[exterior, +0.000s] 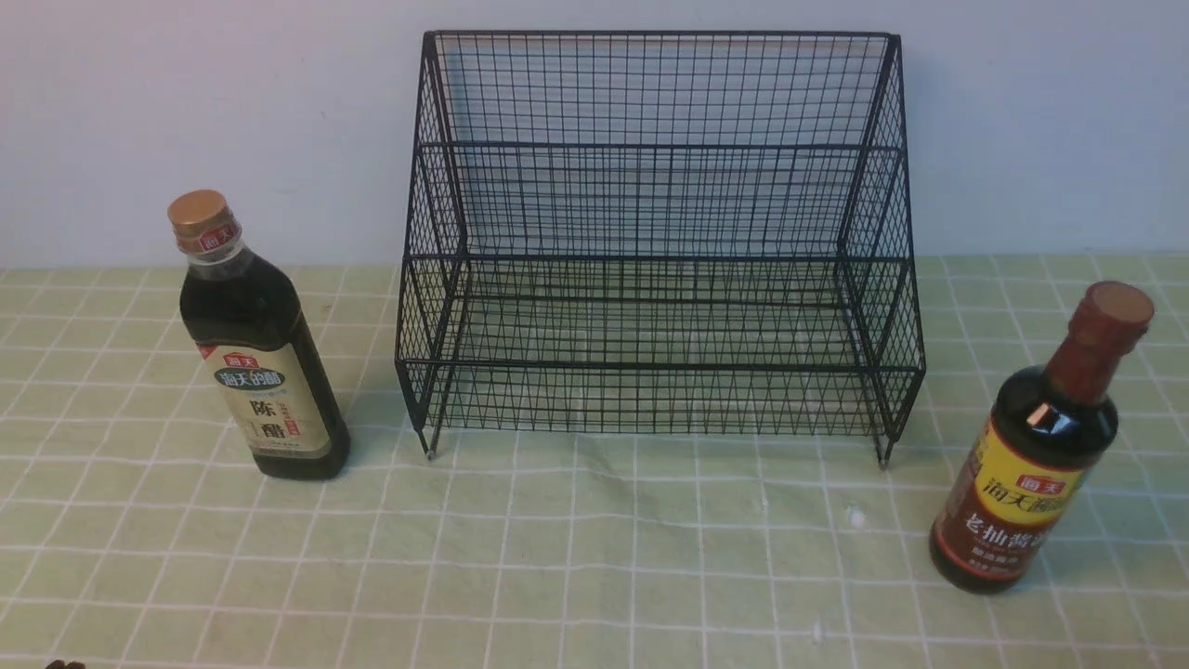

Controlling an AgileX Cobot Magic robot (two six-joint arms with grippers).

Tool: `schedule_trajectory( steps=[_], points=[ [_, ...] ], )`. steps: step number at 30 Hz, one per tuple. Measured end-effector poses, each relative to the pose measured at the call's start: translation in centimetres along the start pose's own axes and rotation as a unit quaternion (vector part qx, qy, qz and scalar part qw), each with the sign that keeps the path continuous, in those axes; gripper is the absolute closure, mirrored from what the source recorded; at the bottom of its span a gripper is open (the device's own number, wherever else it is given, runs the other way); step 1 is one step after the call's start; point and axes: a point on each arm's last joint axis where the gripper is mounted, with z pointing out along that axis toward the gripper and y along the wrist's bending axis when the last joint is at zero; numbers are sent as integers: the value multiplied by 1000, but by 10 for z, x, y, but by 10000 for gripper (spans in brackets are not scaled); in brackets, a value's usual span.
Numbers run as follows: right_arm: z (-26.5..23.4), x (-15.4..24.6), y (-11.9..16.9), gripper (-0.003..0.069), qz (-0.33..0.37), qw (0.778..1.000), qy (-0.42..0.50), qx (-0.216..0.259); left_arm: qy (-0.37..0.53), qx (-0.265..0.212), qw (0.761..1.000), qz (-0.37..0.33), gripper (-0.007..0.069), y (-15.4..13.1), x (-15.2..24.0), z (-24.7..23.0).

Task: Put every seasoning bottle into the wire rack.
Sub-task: Use the right arm to grab the condiment bottle closest to it

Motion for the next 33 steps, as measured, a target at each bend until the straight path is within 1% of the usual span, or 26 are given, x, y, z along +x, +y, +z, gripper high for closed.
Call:
schedule_trajectory(
  steps=[26, 29, 30, 31, 32, 33],
  points=[
    [0, 0, 0, 673, -2, 1000, -1, 1, 0, 0, 1000, 0, 631, 0, 0, 0],
    [0, -2, 0, 673, 5, 1000, -19, 0, 0, 0, 1000, 0, 631, 0, 0, 0],
    [0, -5, 0, 673, 12, 999, -39, -2, 0, 0, 1000, 0, 631, 0, 0, 0],
    [0, -10, 1, 673, 35, 997, -61, -5, 0, 0, 1000, 0, 631, 0, 0, 0],
    [-2, -21, 0, 673, 89, 988, -122, -11, 0, 0, 1000, 0, 631, 0, 0, 0],
    [-4, -26, -1, 673, 129, 979, -154, -16, 0, 0, 1000, 0, 631, 0, 0, 0]
  ],
)
